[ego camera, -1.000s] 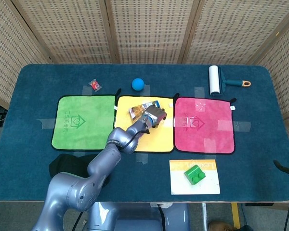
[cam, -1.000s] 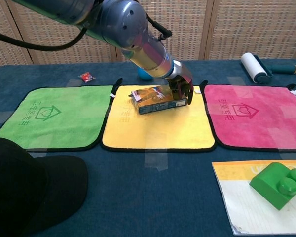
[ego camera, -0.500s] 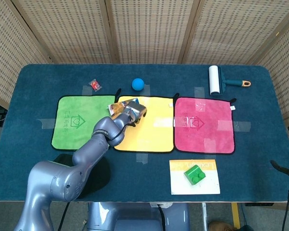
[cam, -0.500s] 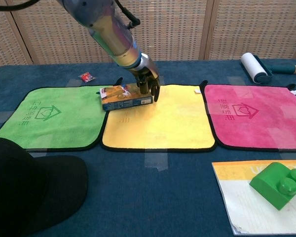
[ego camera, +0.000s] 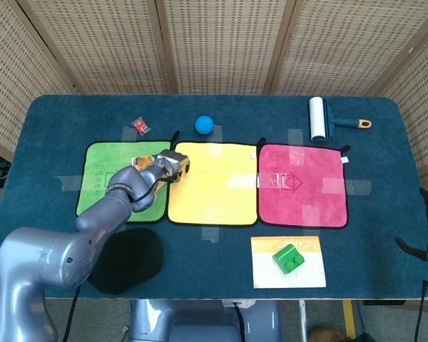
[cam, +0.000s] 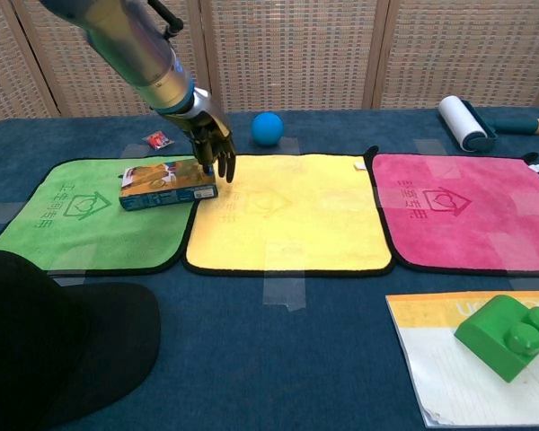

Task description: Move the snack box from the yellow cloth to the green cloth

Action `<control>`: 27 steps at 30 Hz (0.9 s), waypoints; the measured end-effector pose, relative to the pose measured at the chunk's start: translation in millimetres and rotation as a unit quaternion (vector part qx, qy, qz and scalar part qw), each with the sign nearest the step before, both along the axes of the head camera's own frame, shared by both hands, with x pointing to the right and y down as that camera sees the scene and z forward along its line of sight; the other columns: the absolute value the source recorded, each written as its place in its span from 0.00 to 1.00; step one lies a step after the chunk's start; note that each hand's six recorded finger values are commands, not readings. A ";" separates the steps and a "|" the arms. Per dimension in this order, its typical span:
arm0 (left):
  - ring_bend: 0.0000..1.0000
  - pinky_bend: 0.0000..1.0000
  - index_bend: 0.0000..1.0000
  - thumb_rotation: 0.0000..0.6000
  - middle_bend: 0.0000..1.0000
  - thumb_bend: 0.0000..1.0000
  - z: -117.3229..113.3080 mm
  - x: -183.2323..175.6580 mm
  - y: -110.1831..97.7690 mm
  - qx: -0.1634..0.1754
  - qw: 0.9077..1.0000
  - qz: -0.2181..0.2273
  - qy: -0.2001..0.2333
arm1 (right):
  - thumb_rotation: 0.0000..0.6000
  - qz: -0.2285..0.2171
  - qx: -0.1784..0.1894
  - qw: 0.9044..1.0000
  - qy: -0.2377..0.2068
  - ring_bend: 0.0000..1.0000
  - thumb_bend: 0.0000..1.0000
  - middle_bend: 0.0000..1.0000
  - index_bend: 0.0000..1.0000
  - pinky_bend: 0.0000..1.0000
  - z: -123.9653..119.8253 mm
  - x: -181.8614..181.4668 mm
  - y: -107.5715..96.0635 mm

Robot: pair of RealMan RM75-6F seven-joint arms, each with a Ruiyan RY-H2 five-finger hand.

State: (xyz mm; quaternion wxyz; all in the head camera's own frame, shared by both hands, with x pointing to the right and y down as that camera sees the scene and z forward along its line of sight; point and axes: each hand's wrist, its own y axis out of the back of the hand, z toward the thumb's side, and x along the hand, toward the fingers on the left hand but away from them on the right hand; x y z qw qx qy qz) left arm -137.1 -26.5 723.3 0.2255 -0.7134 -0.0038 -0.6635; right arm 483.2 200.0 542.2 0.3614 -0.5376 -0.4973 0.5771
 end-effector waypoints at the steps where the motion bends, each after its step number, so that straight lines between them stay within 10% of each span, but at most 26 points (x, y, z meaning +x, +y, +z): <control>1: 0.19 0.08 0.26 1.00 0.17 1.00 -0.6 -4.8 0.0 -0.001 1.000 -0.004 -0.002 | 1.00 -0.001 0.000 1.000 0.000 0.00 0.01 0.00 0.00 0.00 0.0 -0.6 0.1; 22: 0.19 0.08 0.26 1.00 0.17 1.00 -22.6 -103.7 4.6 -0.011 0.997 -0.066 -0.030 | 1.00 -0.027 0.006 1.000 -0.012 0.00 0.01 0.00 0.00 0.00 -6.1 -18.7 4.3; 27: 0.01 0.02 0.04 1.00 0.00 0.87 -30.1 -108.8 2.5 -0.001 0.997 -0.079 -0.005 | 1.00 -0.032 0.010 0.999 -0.016 0.00 0.01 0.00 0.00 0.00 -9.0 -22.2 5.8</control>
